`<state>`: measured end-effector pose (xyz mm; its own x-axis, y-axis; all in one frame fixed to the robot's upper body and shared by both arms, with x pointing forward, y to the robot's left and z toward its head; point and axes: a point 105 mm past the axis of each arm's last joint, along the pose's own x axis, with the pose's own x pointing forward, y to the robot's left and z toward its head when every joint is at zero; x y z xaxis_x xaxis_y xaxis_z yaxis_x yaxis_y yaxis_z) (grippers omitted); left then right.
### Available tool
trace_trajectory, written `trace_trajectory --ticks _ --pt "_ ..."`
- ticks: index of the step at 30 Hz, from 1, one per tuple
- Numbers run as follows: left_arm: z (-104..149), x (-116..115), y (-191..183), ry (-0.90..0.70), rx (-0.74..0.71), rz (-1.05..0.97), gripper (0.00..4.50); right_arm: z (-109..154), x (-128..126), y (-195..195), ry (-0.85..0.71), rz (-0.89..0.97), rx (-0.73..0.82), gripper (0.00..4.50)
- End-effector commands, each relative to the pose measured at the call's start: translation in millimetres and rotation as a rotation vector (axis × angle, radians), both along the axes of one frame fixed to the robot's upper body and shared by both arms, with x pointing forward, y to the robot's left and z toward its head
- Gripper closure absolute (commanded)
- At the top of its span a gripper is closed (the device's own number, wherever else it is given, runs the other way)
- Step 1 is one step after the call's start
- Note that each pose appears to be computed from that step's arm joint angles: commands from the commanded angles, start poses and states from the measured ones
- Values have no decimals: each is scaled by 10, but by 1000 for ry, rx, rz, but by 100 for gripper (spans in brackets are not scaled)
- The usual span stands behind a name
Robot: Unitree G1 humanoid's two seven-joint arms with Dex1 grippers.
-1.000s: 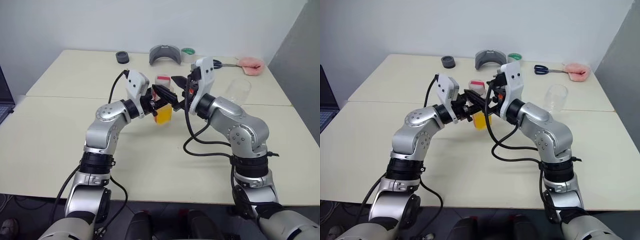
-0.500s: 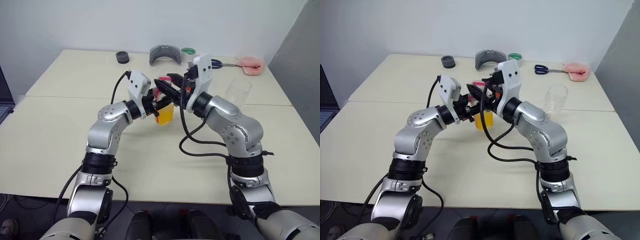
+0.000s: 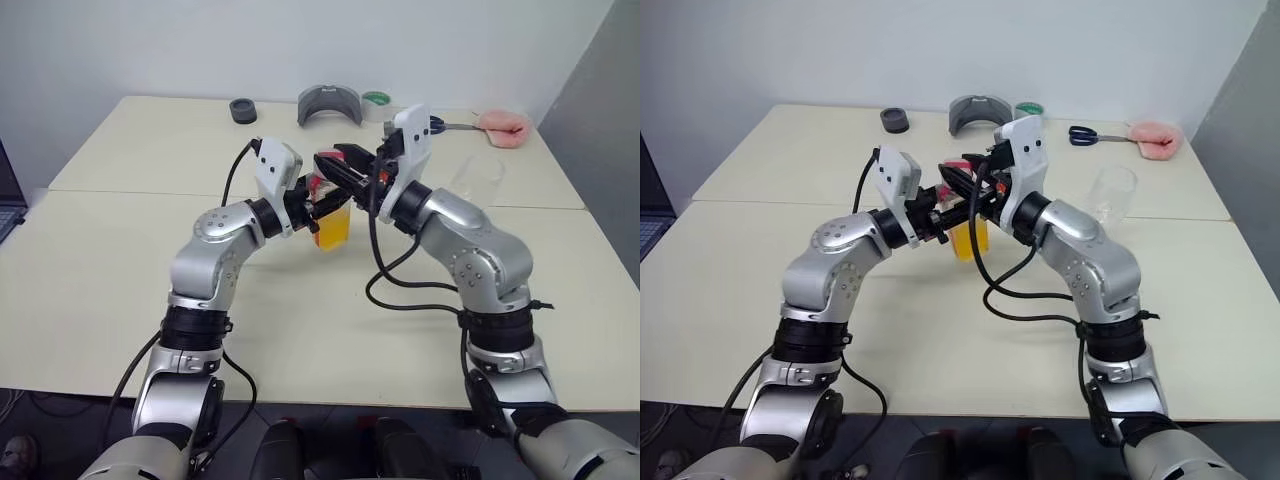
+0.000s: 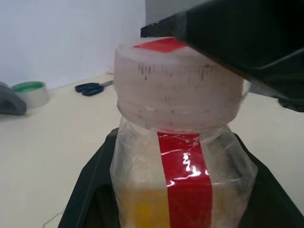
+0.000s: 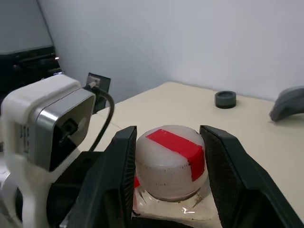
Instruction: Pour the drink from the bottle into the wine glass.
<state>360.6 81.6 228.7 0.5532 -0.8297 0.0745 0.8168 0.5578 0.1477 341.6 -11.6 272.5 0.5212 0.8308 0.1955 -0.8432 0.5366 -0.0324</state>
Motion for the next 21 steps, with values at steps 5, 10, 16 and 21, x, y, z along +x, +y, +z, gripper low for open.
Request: trace_trajectory --ticks 5,10,16,21 --pt "314 -647 -197 19 41 -397 241 299 -354 79 -85 509 -88 275" --pt "371 -716 -147 40 81 -466 241 309 -422 56 -75 636 -147 275" --pt "359 -634 -76 24 92 -411 241 280 -393 -177 -53 565 -164 79" --pt "275 -527 10 18 86 -326 241 206 -474 -402 -20 427 -153 1"
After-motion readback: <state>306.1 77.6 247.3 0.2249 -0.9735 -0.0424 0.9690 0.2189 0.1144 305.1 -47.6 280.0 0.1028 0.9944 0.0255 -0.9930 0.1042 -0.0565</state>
